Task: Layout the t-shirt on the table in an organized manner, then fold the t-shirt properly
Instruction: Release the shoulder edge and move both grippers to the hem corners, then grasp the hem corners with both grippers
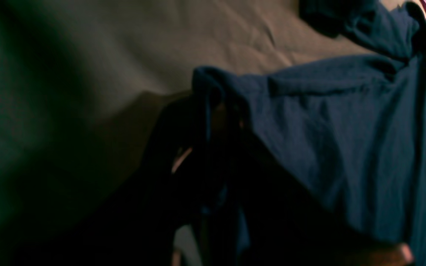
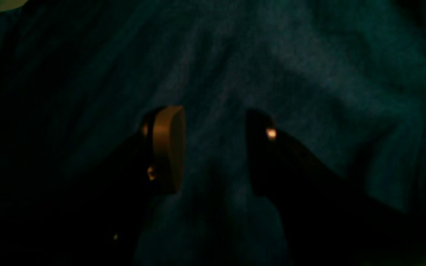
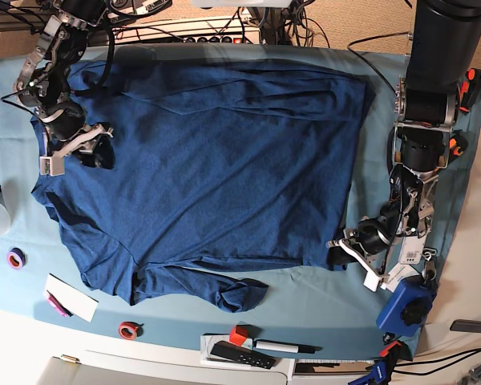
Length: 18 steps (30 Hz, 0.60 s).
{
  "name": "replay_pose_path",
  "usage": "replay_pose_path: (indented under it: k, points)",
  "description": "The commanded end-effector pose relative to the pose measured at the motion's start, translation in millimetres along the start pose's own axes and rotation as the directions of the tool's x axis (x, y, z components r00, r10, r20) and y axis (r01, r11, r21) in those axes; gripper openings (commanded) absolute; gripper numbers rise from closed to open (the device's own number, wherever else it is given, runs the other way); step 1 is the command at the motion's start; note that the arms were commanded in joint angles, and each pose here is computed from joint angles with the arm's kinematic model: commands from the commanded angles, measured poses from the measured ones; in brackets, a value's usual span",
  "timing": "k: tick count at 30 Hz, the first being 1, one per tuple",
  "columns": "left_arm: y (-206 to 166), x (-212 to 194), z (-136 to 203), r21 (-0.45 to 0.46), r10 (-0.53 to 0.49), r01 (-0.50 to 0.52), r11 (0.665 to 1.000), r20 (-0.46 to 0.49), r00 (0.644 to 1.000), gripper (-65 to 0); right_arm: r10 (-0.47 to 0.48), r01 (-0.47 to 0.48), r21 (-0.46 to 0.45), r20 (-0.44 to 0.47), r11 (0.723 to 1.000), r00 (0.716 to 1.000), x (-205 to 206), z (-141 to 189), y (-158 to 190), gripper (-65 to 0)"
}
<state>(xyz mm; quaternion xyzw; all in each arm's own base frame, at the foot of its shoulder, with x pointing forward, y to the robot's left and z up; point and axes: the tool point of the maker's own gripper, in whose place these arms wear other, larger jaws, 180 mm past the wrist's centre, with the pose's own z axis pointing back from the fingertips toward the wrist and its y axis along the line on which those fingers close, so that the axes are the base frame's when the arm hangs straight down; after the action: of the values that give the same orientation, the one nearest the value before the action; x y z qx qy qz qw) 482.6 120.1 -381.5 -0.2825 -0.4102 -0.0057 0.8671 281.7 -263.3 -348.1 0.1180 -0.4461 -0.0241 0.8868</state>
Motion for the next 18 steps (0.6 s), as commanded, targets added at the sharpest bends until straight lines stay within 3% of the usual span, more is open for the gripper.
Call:
replay_pose_path:
  k: [1,5,9,12,15,18]
  points:
    - [-11,35,1,-0.029,-0.017,0.019,0.999,0.084,0.996,-65.0,0.039,-0.037,-0.019,0.067,0.999,0.997,21,4,-4,-38.2]
    - [-21,35,-3,-0.058,-0.019,0.024,0.998,0.092,0.996,-65.0,0.128,-0.111,-0.164,0.099,0.980,0.987,40,3,-28,-38.2]
    - [-42,31,-9,-0.125,-0.030,0.042,0.991,0.091,0.995,-65.0,0.213,-0.174,-0.300,0.101,0.938,0.972,63,3,-49,-38.1]
    - [-52,29,-14,-0.145,-0.023,0.036,0.989,0.088,0.996,-65.0,0.231,-0.181,-0.365,0.098,0.913,0.968,75,4,-59,-32.8]
    - [-59,27,-18,-0.158,-0.019,0.033,0.987,0.087,0.996,-65.0,0.219,-0.155,-0.380,0.130,0.912,0.967,85,-5,-67,-28.3]
    - [-63,26,-19,-0.169,-0.021,0.035,0.985,0.087,0.996,-65.0,0.153,-0.089,-0.359,0.155,0.929,0.976,88,-27,-81,-28.3]
